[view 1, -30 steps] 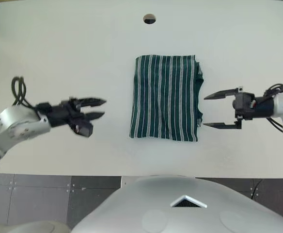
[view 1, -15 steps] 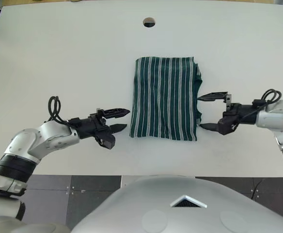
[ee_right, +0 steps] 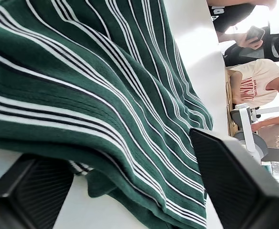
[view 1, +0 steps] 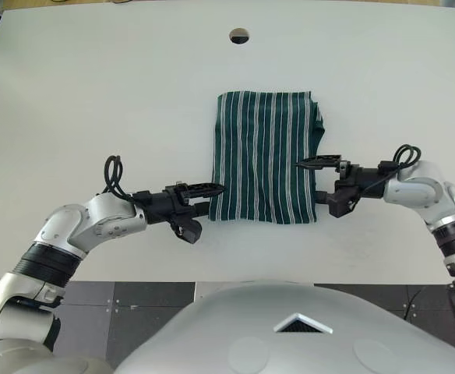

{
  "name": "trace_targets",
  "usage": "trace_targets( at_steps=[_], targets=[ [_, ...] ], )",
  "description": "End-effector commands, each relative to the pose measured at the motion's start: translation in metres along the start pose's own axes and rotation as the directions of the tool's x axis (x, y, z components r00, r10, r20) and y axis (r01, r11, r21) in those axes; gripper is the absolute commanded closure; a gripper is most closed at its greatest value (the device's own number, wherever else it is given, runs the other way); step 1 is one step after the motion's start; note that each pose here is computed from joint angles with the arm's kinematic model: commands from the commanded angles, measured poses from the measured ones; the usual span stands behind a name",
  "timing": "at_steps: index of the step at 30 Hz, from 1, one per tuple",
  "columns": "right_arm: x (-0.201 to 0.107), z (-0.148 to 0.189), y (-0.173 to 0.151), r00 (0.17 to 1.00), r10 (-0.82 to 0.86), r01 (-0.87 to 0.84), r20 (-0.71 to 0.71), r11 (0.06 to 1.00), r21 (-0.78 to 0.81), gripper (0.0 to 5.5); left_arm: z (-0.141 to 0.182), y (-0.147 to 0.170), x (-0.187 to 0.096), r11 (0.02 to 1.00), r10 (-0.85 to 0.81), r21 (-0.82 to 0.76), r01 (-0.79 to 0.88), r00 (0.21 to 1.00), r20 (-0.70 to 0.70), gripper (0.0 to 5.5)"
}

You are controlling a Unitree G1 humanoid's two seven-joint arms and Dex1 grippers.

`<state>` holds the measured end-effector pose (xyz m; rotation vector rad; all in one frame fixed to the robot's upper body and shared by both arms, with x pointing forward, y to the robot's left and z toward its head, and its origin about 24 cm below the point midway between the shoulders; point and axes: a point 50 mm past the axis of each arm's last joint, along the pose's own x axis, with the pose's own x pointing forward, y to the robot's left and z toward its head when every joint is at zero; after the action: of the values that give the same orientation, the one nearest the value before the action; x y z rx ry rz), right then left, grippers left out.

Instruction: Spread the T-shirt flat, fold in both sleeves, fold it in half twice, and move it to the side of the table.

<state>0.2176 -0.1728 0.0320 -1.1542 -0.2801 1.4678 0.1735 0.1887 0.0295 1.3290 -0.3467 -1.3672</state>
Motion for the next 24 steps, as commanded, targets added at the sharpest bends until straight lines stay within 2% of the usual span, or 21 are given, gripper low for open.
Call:
trace_targets(
  at_steps=[1,6,11,15,17,22,24],
  targets=[
    [0.001,-0.005,0.032,0.984,0.171,-0.168,-0.048,0.983,0.068,2.23,0.001,-0.022,0.0,0.992,-0.117,-0.037,0.117,0.993,-0.014,3.46],
    [0.0,-0.006,0.031,0.985,0.162,-0.158,-0.054,0.985,0.07,3.06,0.001,-0.024,0.001,0.992,-0.114,-0.049,0.113,0.993,-0.014,4.11],
    [0.0,-0.007,0.03,0.987,0.15,-0.147,-0.058,0.987,0.057,4.18,0.001,-0.027,0.002,0.993,-0.109,-0.055,0.108,0.994,-0.009,4.95],
    [0.001,-0.007,0.029,0.989,0.134,-0.132,-0.06,0.99,0.048,4.93,-0.001,-0.028,0.004,0.993,-0.104,-0.053,0.103,0.995,-0.007,5.39],
    [0.002,-0.007,0.028,0.99,0.126,-0.123,-0.057,0.991,0.047,5.3,-0.001,-0.029,0.004,0.993,-0.102,-0.054,0.102,0.995,-0.006,5.4],
    [0.005,-0.004,0.026,0.994,0.101,-0.098,-0.036,0.992,0.075,5.34,-0.001,-0.032,0.004,0.992,-0.097,-0.076,0.097,0.995,0.01,5.4],
    [0.006,0.0,0.023,0.998,0.063,-0.063,0.0,0.987,0.147,5.34,0.004,-0.034,0.004,0.985,-0.09,-0.143,0.094,0.995,0.036,5.4]
  ],
)
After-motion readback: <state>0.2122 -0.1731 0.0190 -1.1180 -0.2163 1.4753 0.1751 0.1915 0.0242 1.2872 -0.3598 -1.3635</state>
